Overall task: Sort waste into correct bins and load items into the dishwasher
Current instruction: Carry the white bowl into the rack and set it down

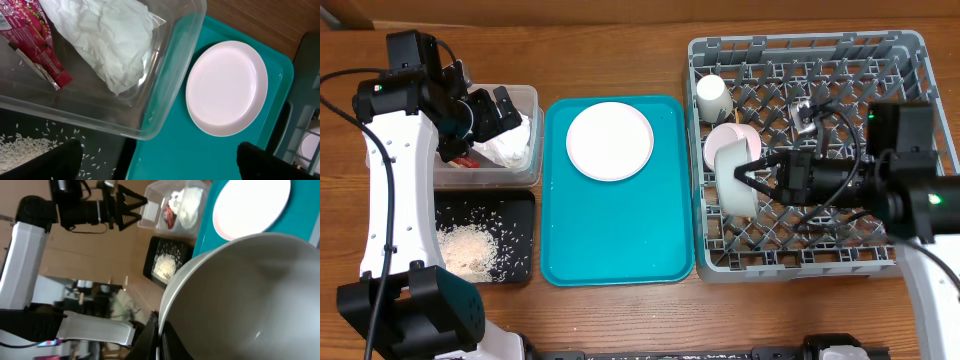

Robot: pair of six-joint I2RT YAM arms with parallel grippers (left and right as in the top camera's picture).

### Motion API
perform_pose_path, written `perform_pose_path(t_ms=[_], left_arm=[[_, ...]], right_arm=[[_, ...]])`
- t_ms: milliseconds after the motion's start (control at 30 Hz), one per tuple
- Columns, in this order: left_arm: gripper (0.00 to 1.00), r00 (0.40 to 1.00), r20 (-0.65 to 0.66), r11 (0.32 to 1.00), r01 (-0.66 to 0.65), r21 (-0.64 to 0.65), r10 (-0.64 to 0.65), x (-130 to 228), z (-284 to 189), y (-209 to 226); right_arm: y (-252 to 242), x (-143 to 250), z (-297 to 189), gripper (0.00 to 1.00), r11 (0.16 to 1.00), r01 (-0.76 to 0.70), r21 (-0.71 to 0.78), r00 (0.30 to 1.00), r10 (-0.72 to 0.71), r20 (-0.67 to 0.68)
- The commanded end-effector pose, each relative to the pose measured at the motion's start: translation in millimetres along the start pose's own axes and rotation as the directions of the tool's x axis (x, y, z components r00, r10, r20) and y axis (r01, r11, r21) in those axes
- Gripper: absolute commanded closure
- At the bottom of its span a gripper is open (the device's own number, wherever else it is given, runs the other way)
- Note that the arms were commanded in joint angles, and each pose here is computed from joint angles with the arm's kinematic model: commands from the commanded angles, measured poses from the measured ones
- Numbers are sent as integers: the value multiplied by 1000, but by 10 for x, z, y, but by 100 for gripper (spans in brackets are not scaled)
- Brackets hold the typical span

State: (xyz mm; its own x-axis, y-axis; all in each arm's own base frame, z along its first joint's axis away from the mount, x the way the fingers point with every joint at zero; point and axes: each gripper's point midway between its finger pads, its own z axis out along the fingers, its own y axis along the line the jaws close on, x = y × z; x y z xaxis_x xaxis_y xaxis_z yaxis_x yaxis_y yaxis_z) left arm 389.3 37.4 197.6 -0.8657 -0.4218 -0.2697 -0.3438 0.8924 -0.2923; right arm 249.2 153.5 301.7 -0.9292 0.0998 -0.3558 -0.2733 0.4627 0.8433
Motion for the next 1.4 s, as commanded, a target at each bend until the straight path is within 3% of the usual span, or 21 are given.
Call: perform_pose_path(t_ms=[0, 167, 367, 833, 1267, 1367], left_arm=[[0, 999, 21, 1000, -27, 5, 27, -34, -64, -48], [0, 999, 22, 1000, -27, 5, 27, -35, -64, -49], [0, 999, 22, 1000, -27, 5, 27, -35, -64, -49], [0, 999, 21, 1000, -27, 5, 27, -34, -64, -48], [0, 999, 21, 1000, -27, 5, 27, -34, -64, -48], [0, 999, 21, 1000, -27, 5, 27, -34, -64, -48]], right_arm=[[-71, 69, 38, 96, 992, -8, -126, 1000, 5, -19], [-339, 112, 115, 96, 968, -64, -244, 998, 61, -21], [-735, 222, 280, 96, 946, -155, -284, 988, 145, -54], [-1181, 220, 470, 96, 952, -212, -219, 977, 202, -68], [-1407, 157, 322, 82, 952, -268, -147, 963, 271, -4], [-1539, 137, 240, 73, 948, -301, -102, 952, 306, 32]])
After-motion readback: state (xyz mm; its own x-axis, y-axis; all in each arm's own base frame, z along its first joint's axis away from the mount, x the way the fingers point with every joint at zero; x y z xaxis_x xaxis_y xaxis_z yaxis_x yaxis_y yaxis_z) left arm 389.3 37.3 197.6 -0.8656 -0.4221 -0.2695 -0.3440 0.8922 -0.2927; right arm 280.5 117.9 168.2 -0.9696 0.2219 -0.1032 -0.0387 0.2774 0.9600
